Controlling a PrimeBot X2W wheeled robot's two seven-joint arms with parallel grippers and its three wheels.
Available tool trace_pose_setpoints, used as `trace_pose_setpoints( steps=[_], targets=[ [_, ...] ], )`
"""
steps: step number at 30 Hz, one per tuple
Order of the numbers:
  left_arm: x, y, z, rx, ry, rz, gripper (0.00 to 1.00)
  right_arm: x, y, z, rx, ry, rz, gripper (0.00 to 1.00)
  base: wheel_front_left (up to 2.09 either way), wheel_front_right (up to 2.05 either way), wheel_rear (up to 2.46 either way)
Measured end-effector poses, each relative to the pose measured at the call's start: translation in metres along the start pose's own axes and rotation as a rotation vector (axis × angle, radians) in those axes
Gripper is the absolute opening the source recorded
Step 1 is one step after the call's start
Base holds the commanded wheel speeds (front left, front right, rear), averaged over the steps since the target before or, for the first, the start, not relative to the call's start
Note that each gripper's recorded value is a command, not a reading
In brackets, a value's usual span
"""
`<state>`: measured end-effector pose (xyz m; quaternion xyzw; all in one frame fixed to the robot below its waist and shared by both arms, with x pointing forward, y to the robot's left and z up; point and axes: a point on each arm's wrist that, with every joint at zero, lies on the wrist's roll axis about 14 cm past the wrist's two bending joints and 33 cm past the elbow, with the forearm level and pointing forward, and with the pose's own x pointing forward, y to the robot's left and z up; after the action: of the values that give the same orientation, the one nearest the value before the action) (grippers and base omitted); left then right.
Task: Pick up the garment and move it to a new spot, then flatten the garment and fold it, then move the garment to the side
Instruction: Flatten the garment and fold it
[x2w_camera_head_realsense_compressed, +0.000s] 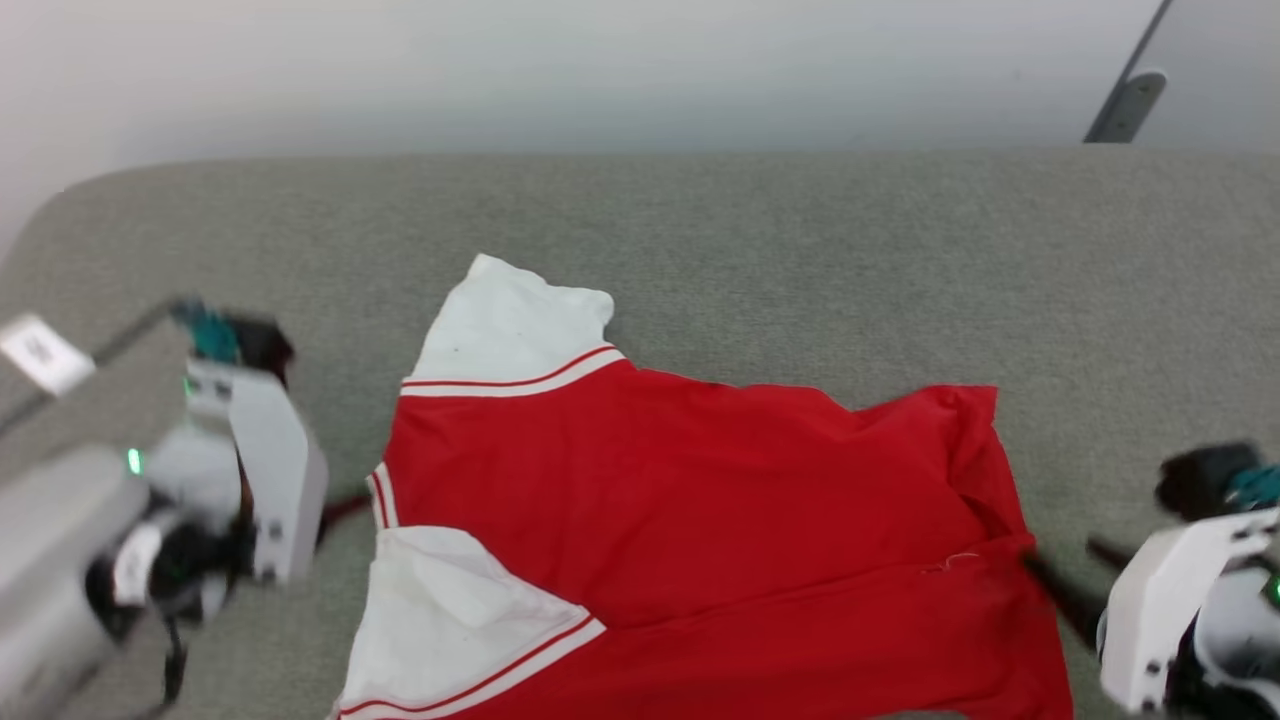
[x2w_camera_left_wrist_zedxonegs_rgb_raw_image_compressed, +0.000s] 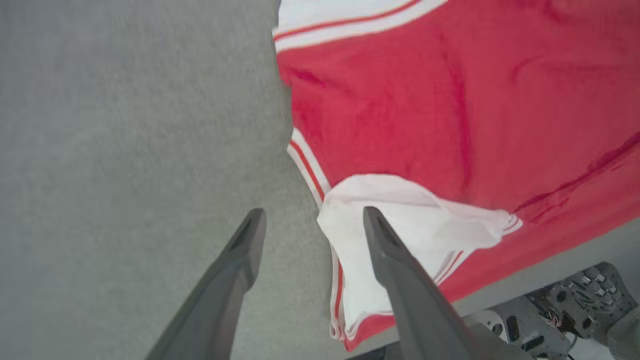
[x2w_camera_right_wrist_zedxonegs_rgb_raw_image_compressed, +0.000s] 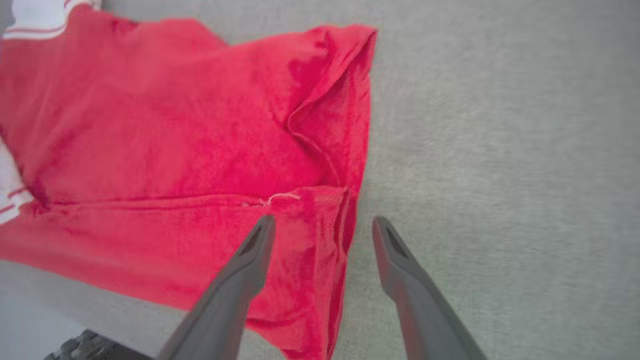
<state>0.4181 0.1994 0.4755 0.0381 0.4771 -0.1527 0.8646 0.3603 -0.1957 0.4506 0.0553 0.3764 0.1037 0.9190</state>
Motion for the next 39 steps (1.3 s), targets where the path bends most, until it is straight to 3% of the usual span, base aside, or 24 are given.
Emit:
trace_pose_setpoints(
  steps=[8,15,24,38,39],
  targets=[
    [0.013,-0.014,0.1,0.151,-0.278,-0.049,1.0,-0.012,-0.006,0.077,-0.011,-0.432,-0.058,1.0,0.0,0.0,0.0],
    [0.039,-0.019,0.156,0.218,-0.385,-0.07,1.0,-0.02,-0.011,0.107,-0.1,-0.697,-0.129,1.0,0.0,0.0,0.0],
    [0.101,-0.011,0.163,0.211,-0.284,-0.063,1.0,-0.016,-0.016,0.107,-0.146,-0.805,-0.186,1.0,0.0,0.0,0.0],
    [0.163,0.002,0.115,0.149,0.022,-0.026,1.0,-0.003,-0.03,0.087,-0.095,-0.72,-0.234,1.0,0.0,0.0,0.0],
    [0.164,0.003,0.115,0.145,0.025,-0.022,0.69,-0.002,-0.03,0.087,-0.094,-0.715,-0.233,1.0,0.0,0.0,0.0]
  ],
)
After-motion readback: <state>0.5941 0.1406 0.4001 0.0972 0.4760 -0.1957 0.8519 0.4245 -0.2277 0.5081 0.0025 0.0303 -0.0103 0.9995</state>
